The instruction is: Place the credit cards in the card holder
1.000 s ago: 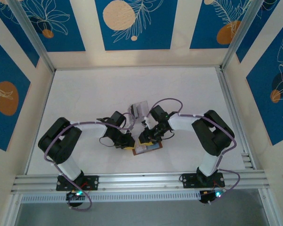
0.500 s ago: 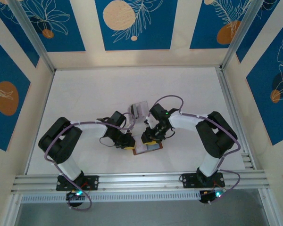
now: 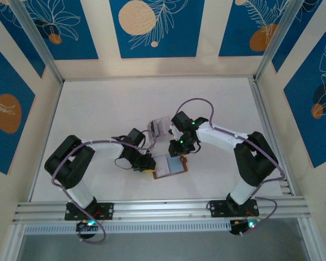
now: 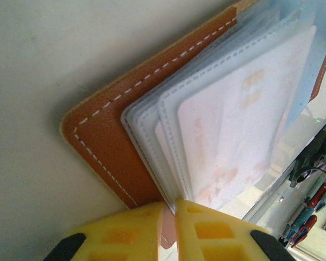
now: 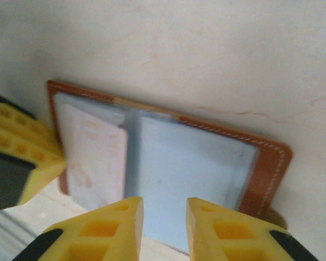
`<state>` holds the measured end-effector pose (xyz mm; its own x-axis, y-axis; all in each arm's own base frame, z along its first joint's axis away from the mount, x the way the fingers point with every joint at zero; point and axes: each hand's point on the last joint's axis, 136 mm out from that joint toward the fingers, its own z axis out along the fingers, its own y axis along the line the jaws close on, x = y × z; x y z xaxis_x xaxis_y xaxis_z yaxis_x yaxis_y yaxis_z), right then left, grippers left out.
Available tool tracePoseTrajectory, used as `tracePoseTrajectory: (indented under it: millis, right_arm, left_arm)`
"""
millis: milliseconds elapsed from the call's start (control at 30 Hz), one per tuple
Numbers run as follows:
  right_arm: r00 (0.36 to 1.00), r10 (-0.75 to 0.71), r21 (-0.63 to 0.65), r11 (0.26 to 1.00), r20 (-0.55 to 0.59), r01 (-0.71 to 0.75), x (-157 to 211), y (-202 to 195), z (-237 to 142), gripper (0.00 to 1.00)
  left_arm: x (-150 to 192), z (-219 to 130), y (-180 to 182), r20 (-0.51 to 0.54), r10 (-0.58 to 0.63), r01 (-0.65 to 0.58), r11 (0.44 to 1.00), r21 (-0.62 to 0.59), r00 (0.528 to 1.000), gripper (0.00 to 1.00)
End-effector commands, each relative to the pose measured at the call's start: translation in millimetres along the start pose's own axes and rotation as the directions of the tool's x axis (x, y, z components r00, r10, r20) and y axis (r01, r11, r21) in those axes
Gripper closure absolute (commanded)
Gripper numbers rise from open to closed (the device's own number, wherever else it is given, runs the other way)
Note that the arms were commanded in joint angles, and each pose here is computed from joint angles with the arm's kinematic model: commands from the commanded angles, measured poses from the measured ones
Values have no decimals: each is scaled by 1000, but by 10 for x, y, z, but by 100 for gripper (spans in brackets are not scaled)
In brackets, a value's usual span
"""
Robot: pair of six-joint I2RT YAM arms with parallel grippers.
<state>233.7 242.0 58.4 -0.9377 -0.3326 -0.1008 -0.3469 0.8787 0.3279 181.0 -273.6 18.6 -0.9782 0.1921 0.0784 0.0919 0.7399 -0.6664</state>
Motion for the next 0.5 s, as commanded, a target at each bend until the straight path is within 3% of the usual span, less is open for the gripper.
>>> tracePoseTrajectory:
  millis: [0, 467]
  right_arm:
    - [999, -21, 97, 995, -27, 24, 9, -132, 50, 69]
    - [994, 20, 201, 980, -108, 2, 192, -204, 499, 66]
  left_arm:
    - [61, 91, 272, -16, -35, 33, 995, -97, 999, 85]
    - [63, 88, 273, -15, -35, 33, 995, -95, 999, 84]
